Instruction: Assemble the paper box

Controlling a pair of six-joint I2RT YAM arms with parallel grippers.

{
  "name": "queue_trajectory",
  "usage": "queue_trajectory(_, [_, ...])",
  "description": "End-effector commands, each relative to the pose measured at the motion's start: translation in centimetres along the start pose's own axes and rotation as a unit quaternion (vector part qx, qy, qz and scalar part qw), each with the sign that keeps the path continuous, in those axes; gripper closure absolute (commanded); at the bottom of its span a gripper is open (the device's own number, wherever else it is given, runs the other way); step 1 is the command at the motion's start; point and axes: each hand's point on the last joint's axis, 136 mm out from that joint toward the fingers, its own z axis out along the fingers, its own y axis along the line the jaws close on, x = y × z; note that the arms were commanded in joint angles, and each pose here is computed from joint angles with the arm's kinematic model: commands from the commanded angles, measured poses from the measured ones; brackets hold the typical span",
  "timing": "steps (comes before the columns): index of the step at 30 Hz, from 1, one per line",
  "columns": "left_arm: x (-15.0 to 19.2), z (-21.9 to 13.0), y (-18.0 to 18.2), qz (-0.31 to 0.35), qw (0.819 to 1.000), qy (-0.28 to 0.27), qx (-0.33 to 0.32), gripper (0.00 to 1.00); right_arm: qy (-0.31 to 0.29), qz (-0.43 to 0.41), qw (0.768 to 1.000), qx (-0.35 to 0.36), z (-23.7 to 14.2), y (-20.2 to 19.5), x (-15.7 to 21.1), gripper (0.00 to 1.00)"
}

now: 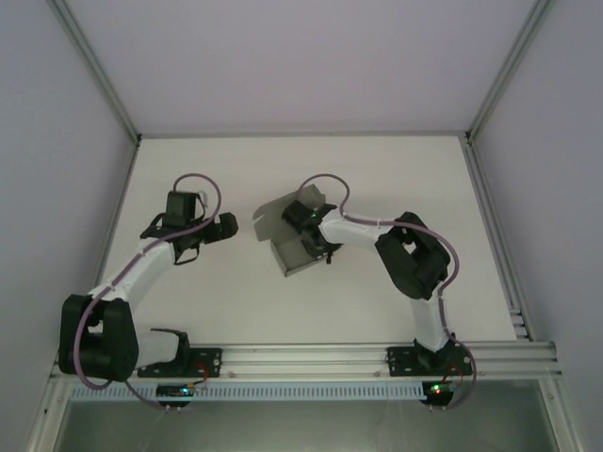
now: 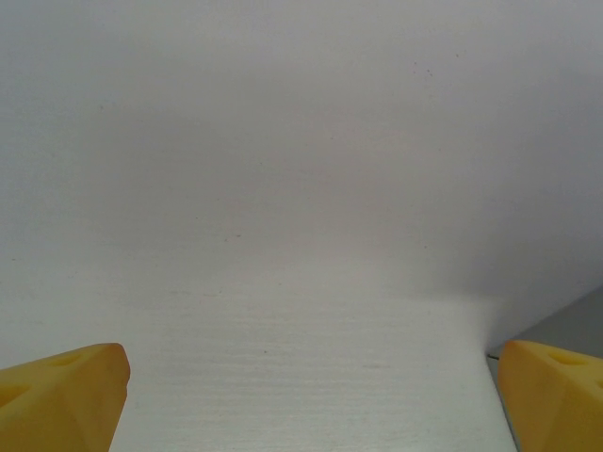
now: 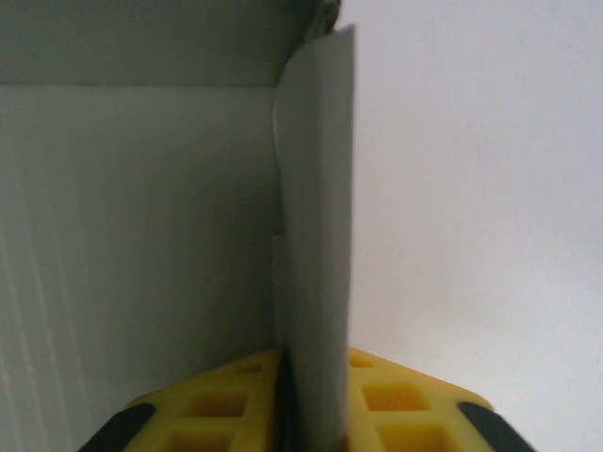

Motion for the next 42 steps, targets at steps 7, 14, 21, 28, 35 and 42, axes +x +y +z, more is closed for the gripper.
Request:
queue_trajectory(7, [-0.5, 0.1, -1.2, 0.006, 0.999, -0.004, 0.036, 0.00, -0.032, 0.082, 0.991, -0.103, -2.3, 0.6, -1.4, 0.51])
queue_trajectory(14, [-0.3, 0.3, -1.5, 0.006, 0.999, -0.003, 0.046, 0.00, -0.060, 0.079, 0.989, -0.110, -2.5, 0.2, -2.1, 0.49])
queue_trajectory(21, [-0.3, 0.8, -1.7, 0.005, 0.998, 0.004, 0.055, 0.00, -0.063, 0.043, 0.988, -0.135, 0.1, 0.3, -2.6, 0.60])
queue_trajectory(28, [0.4, 1.6, -1.8, -0.003, 0.998, 0.015, 0.063, 0.00, -0.071, 0.043, 0.992, -0.098, 2.4, -0.3, -3.4, 0.95])
queue_trajectory(35, [0.4, 3.2, -2.0, 0.009, 0.997, 0.026, 0.074, 0.00, -0.156, 0.059, 0.979, -0.119, -1.1, -1.3, -5.3, 1.00])
queue_trajectory(42, [-3.8, 3.8, -7.3, 0.041, 0.980, 0.008, 0.196, 0.00, -0.340, 0.050, 0.902, -0.260, -13.5, -1.3, -9.1, 1.00])
